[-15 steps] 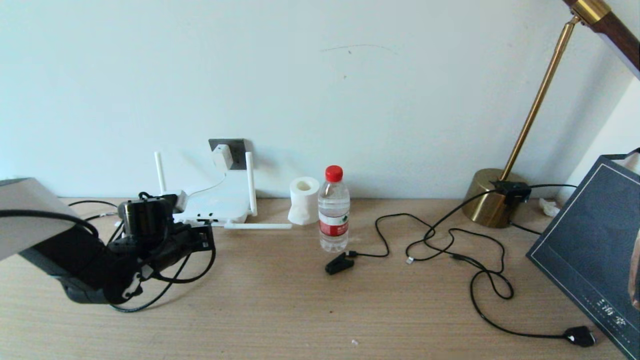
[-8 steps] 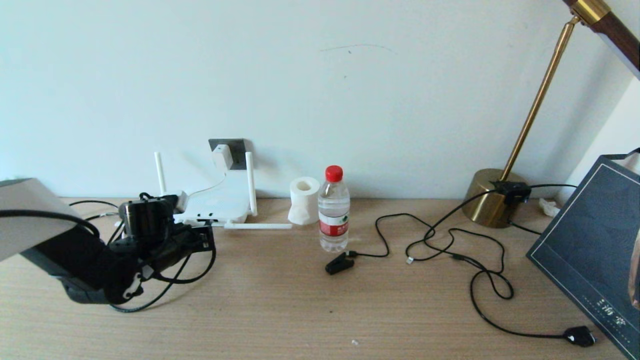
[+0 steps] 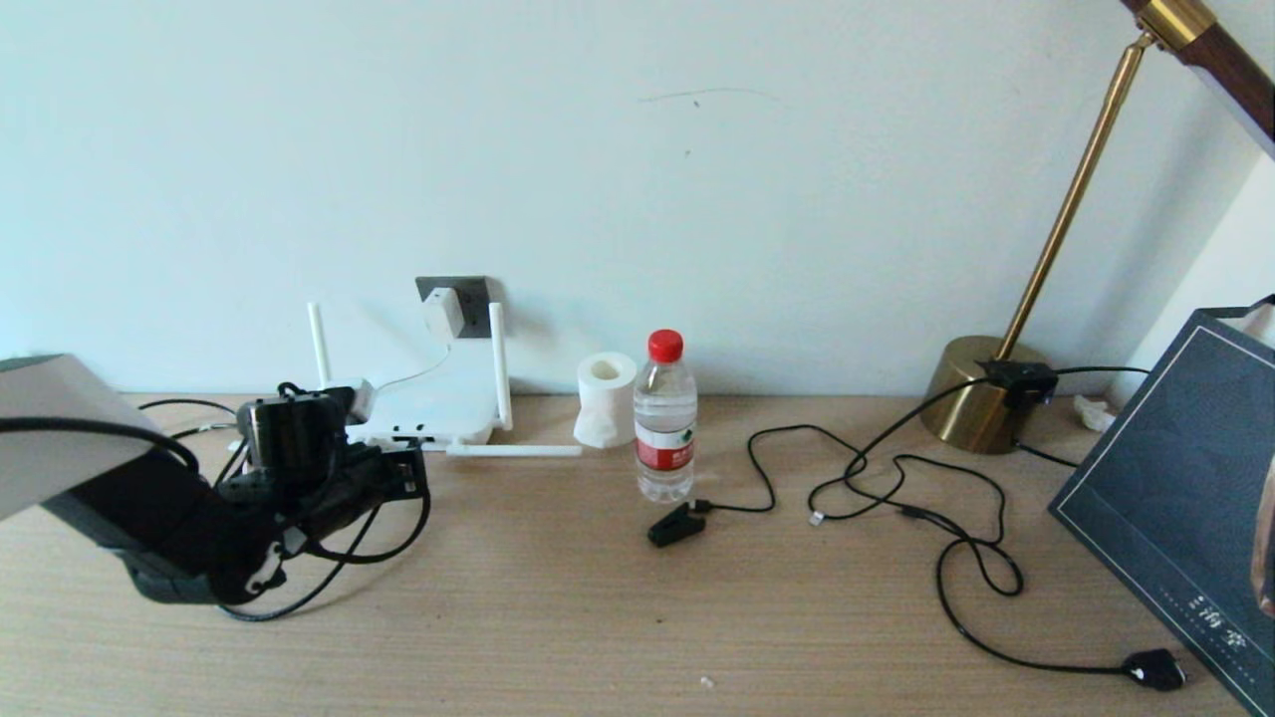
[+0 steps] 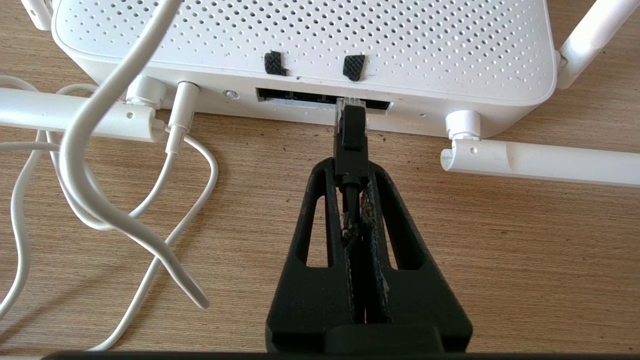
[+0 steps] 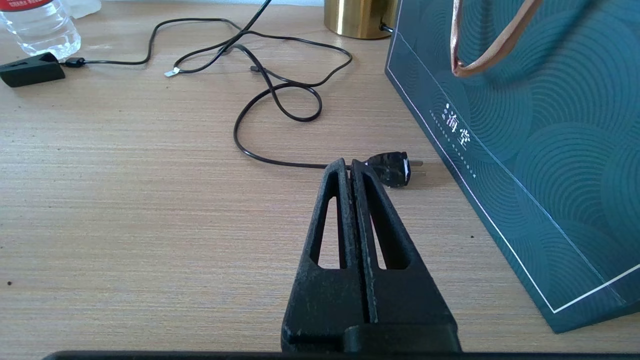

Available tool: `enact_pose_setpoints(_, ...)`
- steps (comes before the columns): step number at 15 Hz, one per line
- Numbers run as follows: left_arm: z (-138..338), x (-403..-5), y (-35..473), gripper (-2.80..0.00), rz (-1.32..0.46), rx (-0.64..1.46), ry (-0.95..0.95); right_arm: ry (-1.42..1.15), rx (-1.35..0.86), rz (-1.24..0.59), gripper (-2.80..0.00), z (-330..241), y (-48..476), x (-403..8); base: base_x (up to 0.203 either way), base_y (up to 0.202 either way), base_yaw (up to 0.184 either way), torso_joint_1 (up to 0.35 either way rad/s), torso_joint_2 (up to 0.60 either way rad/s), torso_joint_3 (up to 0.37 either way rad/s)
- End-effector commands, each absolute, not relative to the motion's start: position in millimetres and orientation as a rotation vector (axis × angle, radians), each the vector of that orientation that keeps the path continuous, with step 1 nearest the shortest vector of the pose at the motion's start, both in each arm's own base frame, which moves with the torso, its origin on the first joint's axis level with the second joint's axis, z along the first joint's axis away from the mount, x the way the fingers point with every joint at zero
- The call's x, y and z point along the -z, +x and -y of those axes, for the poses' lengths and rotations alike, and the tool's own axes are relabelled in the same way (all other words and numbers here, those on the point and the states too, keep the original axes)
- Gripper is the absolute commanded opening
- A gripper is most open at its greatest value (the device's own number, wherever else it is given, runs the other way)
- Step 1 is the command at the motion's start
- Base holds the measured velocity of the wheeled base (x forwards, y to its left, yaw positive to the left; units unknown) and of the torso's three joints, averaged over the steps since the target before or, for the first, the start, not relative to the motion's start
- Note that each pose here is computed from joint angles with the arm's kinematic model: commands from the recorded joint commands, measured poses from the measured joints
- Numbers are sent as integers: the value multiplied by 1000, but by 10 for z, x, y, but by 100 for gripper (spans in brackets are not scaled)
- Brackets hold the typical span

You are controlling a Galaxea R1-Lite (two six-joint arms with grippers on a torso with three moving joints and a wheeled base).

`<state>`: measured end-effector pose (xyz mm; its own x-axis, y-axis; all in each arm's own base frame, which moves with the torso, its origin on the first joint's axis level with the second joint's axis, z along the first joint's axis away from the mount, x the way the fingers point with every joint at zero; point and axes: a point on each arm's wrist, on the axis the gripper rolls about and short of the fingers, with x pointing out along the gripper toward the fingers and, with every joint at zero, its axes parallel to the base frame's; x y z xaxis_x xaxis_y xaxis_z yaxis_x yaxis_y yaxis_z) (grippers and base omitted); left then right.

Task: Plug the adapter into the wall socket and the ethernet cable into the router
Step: Align cable and router interface

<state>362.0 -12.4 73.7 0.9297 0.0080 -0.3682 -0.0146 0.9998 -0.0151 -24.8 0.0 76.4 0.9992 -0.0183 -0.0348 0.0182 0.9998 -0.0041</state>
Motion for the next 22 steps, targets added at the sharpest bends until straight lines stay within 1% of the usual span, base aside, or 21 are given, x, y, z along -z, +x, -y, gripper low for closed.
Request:
enact_pose_setpoints(1,124,-742,3628,-280,-371,-12,-17,-5,18,-35,-280,0,-248,-766,0,0,0,0,0,0)
enact_pose_setpoints(22,120,-754,3674,-280,-359,-13,-18,-3,18,-35,-280,0,-248,-766,0,0,0,0,0,0)
